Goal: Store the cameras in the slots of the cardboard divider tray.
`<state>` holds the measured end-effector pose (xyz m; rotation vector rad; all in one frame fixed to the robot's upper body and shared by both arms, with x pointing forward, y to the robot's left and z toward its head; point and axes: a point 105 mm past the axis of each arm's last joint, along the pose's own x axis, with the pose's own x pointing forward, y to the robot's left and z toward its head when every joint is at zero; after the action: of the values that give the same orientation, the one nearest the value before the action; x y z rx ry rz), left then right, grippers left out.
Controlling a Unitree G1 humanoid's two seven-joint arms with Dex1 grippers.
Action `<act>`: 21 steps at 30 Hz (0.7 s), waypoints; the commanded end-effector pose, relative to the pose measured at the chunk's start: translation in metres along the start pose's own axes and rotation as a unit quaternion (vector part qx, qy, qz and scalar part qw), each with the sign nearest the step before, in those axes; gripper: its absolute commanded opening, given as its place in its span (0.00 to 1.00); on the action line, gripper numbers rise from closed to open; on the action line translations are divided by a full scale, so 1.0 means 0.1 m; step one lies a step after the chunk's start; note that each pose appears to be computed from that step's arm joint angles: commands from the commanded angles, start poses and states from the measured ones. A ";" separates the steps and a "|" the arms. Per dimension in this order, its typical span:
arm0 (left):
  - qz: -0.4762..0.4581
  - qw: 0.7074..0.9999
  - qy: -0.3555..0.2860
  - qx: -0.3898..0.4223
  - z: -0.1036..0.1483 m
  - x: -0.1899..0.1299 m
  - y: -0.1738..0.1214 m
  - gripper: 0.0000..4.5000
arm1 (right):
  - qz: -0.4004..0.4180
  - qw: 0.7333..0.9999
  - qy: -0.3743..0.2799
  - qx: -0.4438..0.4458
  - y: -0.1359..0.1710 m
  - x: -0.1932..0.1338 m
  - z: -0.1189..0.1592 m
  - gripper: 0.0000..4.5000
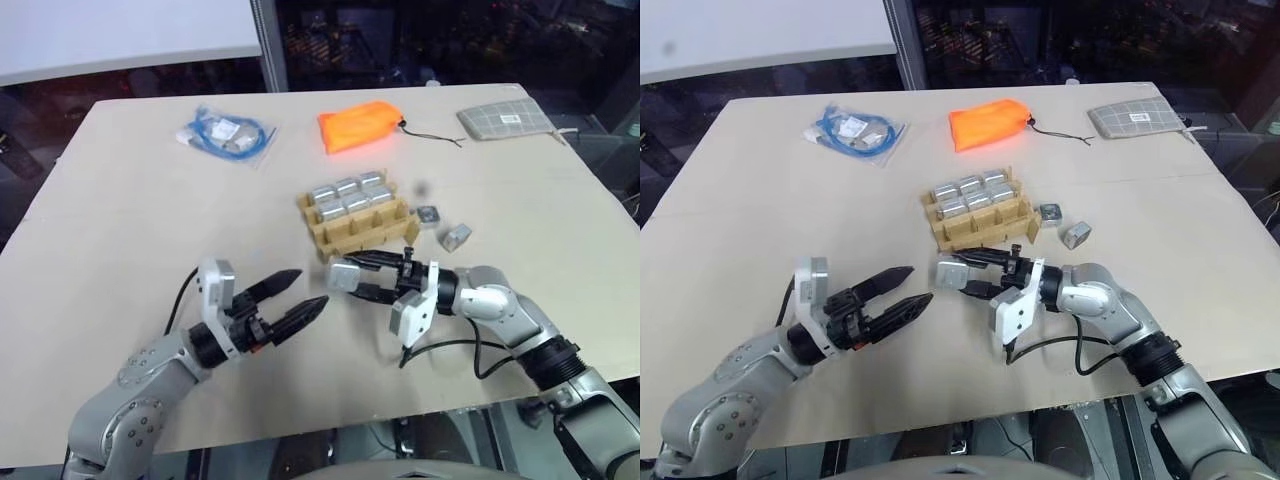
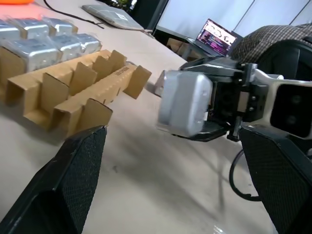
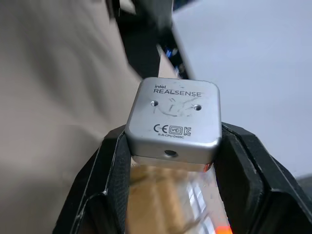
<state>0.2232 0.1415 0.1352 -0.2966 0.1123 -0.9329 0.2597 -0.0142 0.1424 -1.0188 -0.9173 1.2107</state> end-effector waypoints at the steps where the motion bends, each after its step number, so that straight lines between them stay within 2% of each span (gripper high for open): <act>1: -0.021 1.000 -0.005 0.006 0.03 0.06 -0.07 1.00 | -0.011 0.998 -0.048 -0.031 -0.05 0.07 0.16 0.42; 11: -0.056 0.998 0.000 0.024 0.05 0.12 -0.12 1.00 | 0.023 0.996 -0.080 -0.016 0.05 0.11 0.20 0.42; 14: -0.059 0.998 0.002 0.025 0.05 0.09 -0.14 0.81 | 0.013 0.997 -0.075 -0.004 0.02 0.11 0.16 0.42; 16: -0.058 0.998 0.009 0.028 0.03 0.04 -0.14 0.58 | 0.003 0.998 -0.068 0.008 -0.02 0.10 0.12 0.42; 18: -0.058 0.998 0.013 0.030 0.03 0.01 -0.14 0.41 | 0.000 0.998 -0.066 0.013 -0.03 0.09 0.11 0.42; 21: -0.059 0.997 0.020 0.034 0.01 -0.01 -0.13 0.41 | 0.005 0.998 -0.067 0.011 -0.03 0.08 0.11 0.42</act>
<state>0.2134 0.1331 0.1329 -0.2597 0.1357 -1.0493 0.2507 -0.0037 0.1343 -0.9521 -0.9502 1.3361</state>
